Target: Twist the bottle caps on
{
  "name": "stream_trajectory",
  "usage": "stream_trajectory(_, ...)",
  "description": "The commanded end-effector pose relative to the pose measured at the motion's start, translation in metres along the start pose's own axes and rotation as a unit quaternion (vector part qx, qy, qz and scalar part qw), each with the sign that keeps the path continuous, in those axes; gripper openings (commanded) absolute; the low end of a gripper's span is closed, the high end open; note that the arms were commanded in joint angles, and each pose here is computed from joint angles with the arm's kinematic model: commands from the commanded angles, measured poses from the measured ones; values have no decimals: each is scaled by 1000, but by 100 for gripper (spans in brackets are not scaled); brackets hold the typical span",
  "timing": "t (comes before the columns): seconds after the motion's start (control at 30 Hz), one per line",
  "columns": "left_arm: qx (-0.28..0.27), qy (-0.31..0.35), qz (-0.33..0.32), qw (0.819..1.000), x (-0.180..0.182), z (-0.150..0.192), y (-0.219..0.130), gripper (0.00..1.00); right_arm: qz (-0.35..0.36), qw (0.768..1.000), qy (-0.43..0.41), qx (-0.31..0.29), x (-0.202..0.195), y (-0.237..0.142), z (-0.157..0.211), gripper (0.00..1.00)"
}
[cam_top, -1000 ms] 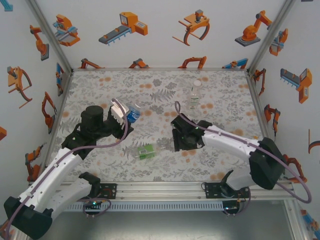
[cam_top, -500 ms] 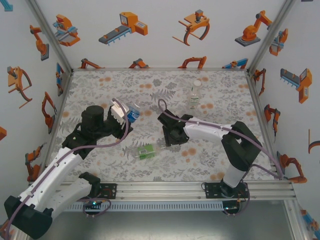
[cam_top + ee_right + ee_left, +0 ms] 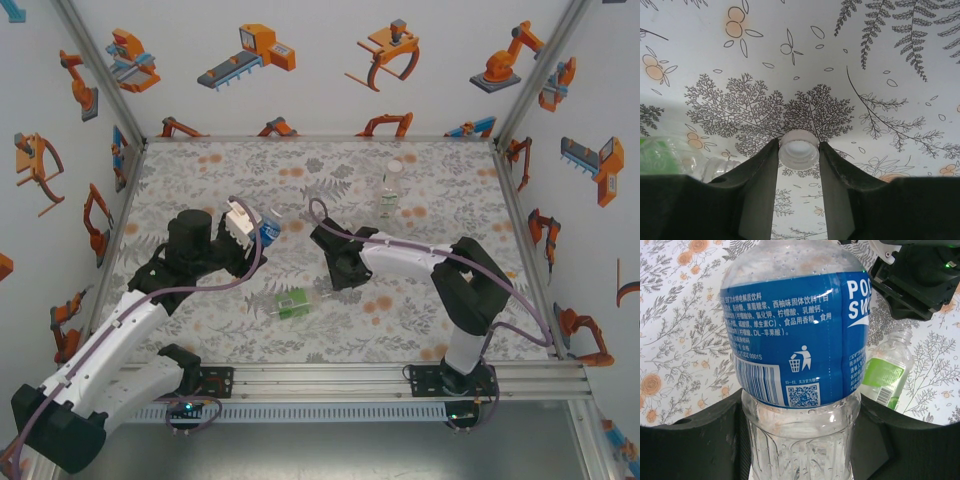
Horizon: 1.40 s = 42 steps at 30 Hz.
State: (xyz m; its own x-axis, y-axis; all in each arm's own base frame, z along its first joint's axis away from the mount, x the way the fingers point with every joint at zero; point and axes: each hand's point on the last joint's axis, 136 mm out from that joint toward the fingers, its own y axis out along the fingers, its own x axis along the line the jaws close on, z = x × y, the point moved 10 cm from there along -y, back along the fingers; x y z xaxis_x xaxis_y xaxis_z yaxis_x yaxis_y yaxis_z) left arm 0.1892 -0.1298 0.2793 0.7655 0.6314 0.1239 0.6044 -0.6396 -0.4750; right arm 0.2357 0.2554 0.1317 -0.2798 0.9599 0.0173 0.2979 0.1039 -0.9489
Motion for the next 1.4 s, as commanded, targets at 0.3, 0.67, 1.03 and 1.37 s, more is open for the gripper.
stream_trajectory(0.3,-15,13,3,1000,1,-11,-5,0,-8,1000,-1,-29,-4,-12,-36,33)
stream_trajectory(0.67,-13,12,1,1000,2,-11,-5,0,-14,1000,6,-14,-11,15,-77,33)
stream_trajectory(1.03,-9,11,8,1000,2,-11,-3,0,-8,1000,4,-7,-11,14,-80,43)
stream_trajectory(1.37,-7,12,12,1000,2,-12,-2,0,-26,999,14,-23,-10,-1,-82,44)
